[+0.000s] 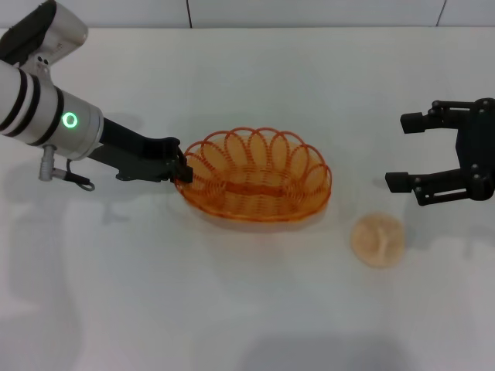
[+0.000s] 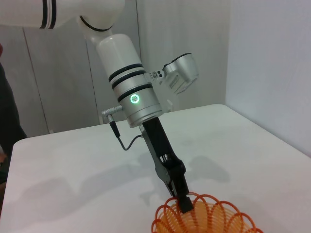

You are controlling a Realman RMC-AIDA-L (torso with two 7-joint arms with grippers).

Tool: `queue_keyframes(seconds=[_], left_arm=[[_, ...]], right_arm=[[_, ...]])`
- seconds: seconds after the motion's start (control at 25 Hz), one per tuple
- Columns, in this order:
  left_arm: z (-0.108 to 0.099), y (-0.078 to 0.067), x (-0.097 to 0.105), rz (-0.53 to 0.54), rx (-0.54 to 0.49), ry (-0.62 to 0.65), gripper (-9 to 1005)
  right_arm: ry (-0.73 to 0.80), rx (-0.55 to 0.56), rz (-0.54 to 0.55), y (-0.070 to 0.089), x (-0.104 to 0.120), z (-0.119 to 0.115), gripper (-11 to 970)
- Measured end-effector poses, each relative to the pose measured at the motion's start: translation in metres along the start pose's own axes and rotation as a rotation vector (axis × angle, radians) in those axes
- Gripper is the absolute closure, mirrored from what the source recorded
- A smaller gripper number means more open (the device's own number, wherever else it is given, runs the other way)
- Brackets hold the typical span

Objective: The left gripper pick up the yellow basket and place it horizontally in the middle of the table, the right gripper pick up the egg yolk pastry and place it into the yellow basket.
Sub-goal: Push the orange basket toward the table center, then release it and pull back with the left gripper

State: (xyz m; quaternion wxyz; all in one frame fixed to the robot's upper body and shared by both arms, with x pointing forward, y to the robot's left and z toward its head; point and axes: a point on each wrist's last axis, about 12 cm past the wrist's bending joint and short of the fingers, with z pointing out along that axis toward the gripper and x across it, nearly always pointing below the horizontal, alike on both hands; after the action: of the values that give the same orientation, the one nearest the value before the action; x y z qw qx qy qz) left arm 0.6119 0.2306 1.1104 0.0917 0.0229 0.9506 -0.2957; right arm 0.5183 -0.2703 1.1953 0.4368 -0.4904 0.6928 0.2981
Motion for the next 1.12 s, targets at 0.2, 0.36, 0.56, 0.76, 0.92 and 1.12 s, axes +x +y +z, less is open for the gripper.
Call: queue_keyframes(seconds=[0.2, 0.36, 0.56, 0.76, 0.92, 1.12], left_arm=[[-0.0002, 0.0013, 0.0001, -0.003, -0.018, 0.007, 921], [0.0000, 0.0012, 0.0000, -0.003, -0.018, 0.007, 921], [-0.0003, 0.0014, -0.0001, -0.005, -0.019, 0.007, 920], [-0.0017, 0.0012, -0.0008, 0.002, -0.020, 0.006, 912], [-0.0029, -0.0010, -0.0026, 0.016, -0.009, 0.002, 878], [-0.0033, -0.0032, -0.0040, 0.037, -0.006, 0.001, 786]], right_arm=[[0.000, 0.000, 0.000, 0.0001, 0.0000, 0.0000, 94], [-0.001, -0.002, 0.001, 0.0004, 0.0002, 0.0001, 94], [0.000, -0.004, 0.004, 0.0009, 0.0010, 0.0000, 95], [0.000, -0.003, 0.006, 0.0011, 0.0015, -0.0001, 95], [-0.001, -0.004, 0.006, 0.0011, 0.0013, -0.0001, 96], [-0.002, -0.004, 0.004, 0.0008, 0.0007, 0.0002, 96]])
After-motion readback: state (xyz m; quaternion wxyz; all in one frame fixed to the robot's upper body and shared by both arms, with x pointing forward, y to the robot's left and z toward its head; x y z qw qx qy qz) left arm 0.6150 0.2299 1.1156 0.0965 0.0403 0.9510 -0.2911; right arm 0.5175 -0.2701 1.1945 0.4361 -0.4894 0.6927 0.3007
